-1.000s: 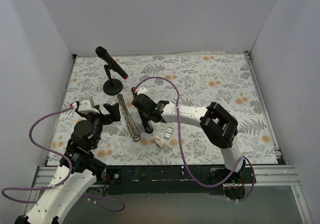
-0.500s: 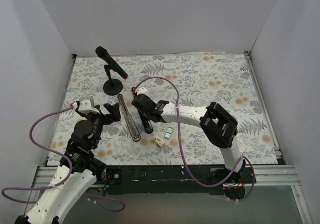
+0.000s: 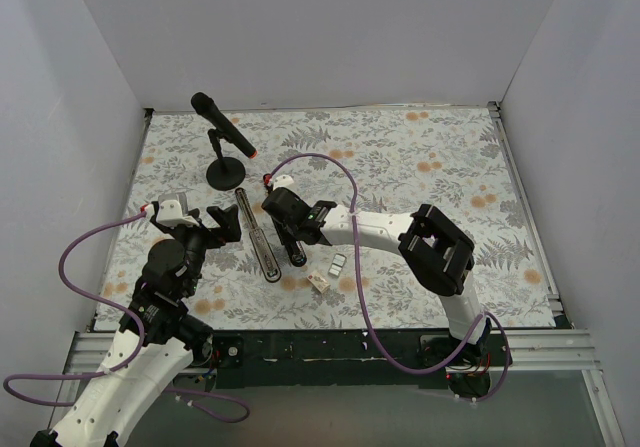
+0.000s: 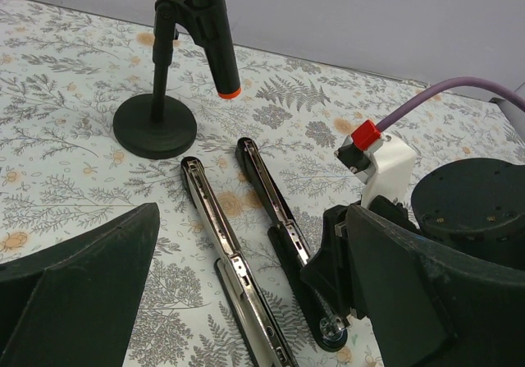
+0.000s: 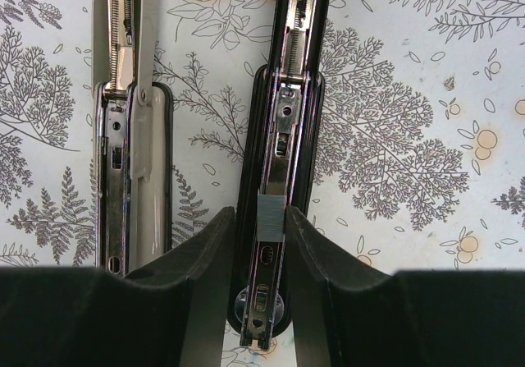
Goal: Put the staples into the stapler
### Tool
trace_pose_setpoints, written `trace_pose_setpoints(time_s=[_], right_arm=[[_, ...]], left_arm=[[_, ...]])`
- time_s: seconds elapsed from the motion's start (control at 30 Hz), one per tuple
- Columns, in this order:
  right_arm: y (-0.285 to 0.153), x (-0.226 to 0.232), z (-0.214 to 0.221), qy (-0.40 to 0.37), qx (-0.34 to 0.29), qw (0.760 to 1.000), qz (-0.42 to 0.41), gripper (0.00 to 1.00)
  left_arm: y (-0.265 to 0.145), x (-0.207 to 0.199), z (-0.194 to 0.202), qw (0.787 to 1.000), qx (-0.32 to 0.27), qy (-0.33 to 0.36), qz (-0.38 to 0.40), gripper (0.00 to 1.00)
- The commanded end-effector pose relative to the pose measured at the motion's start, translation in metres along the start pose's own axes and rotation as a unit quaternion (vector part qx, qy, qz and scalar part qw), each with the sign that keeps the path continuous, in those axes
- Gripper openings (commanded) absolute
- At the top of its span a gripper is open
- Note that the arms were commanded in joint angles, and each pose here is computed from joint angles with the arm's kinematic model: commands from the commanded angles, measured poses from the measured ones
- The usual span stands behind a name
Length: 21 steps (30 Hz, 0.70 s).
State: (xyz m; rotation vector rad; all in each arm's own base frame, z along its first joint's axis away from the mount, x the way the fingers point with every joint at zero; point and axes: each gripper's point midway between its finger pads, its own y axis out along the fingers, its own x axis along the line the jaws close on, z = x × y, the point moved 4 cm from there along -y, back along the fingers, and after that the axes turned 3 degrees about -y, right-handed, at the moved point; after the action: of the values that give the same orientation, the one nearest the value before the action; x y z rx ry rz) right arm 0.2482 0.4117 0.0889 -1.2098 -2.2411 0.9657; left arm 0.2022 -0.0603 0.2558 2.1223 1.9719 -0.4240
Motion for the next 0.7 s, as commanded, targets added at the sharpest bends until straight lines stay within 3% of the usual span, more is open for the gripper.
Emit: trace_pose_setpoints(time_s=[0.0, 0.33, 0.67], right_arm=[[0.0064, -0.0028, 0.0157, -0.010, 0.031, 0.999, 0.013, 0.40], [0.0069, -0.0022, 0.0158, -0.013, 0.033, 0.999, 0.013, 0.51], [0.0059, -0.0017, 0.0140, -0.014, 0.030, 0.999, 0.011, 0.54]], left_arm=[[0.0012, 0.0000, -0.0006, 1.000, -0.003, 0.000, 0.001, 0.98], [0.0011, 0.0000, -0.0010, 1.000, -0.003, 0.000, 0.001, 0.98], [0.0011, 0.0001, -0.0010, 1.000, -0.003, -0.001, 0.001, 0.98]])
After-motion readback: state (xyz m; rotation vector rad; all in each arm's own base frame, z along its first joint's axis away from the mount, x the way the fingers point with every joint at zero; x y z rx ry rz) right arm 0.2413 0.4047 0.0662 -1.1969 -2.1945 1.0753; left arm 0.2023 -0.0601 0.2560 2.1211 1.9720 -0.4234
